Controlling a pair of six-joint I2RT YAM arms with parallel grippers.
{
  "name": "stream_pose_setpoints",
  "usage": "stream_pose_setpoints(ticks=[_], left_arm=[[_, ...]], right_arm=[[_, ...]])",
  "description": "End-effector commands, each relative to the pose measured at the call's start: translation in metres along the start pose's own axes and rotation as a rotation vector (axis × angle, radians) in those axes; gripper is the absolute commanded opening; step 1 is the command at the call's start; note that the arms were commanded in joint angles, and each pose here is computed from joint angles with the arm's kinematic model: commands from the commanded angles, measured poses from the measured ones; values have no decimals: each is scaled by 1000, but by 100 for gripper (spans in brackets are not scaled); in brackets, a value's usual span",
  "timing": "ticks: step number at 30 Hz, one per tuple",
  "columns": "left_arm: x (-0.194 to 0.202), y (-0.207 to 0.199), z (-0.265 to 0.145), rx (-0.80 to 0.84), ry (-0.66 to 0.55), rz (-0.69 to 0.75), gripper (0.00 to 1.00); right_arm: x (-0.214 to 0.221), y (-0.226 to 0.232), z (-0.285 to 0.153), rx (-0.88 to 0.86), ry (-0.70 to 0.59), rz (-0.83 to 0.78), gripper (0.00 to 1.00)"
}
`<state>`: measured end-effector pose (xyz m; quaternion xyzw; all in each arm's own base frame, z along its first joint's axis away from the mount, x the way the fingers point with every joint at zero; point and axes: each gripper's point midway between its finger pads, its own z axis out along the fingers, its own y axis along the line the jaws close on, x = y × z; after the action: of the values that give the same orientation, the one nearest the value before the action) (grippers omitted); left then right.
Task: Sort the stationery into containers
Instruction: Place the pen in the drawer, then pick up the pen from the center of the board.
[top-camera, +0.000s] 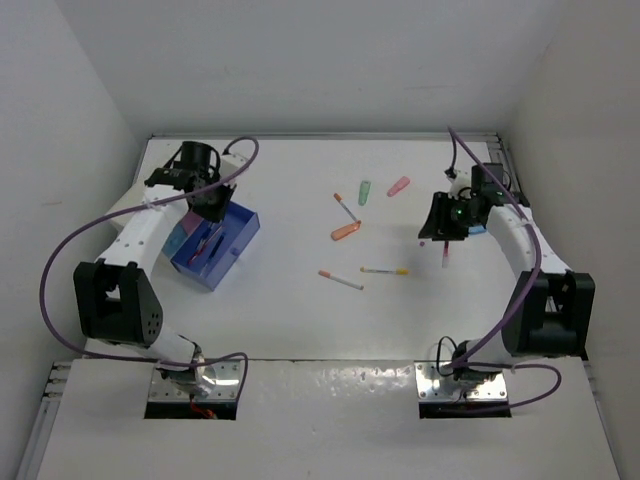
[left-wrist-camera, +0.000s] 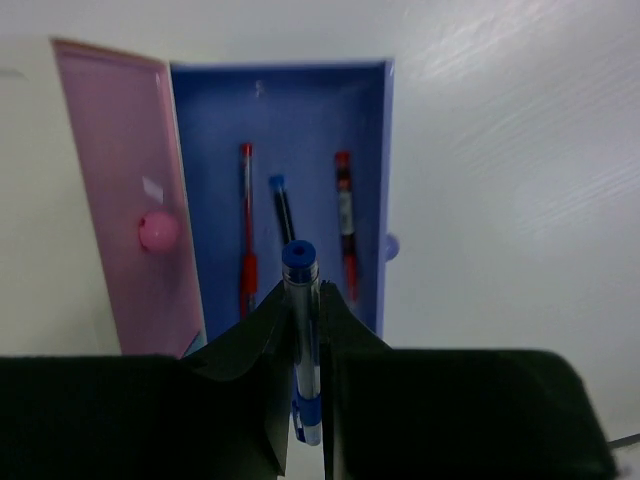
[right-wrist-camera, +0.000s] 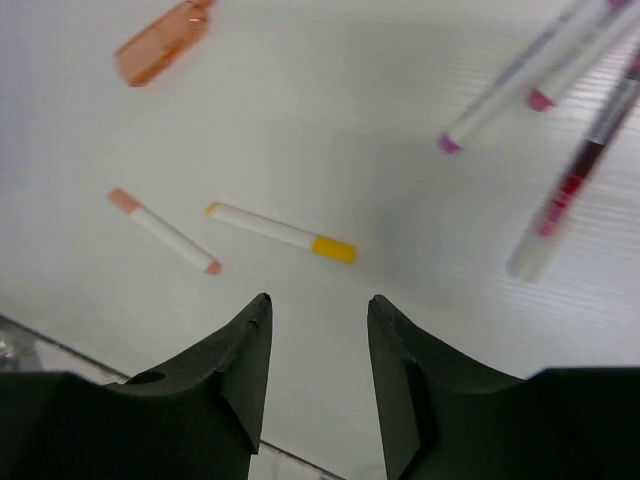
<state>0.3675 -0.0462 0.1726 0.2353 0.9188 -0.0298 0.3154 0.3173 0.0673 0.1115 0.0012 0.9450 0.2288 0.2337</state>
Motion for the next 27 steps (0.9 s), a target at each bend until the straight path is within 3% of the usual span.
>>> stream_pose_setpoints(ticks=[1, 4, 14, 18, 20, 27], left_arm=[[10, 21, -1, -117, 68, 139, 4], [19, 25, 11, -126, 113, 147, 8], [22, 28, 33, -137, 99, 123, 27], [13, 32, 30, -150, 95, 99, 50], [8, 35, 27, -164, 79, 90, 55], [-17, 32, 6, -164, -17, 55, 56]], right_arm=[[-5, -33, -8, 121, -21, -57, 42], [0, -49, -4, 165, 5, -41, 41], [4, -90, 17, 308, 73, -24, 39], [4, -108, 21, 392, 89, -28, 38], [4, -115, 20, 421, 96, -33, 38], [3, -137, 27, 505, 119, -65, 39]])
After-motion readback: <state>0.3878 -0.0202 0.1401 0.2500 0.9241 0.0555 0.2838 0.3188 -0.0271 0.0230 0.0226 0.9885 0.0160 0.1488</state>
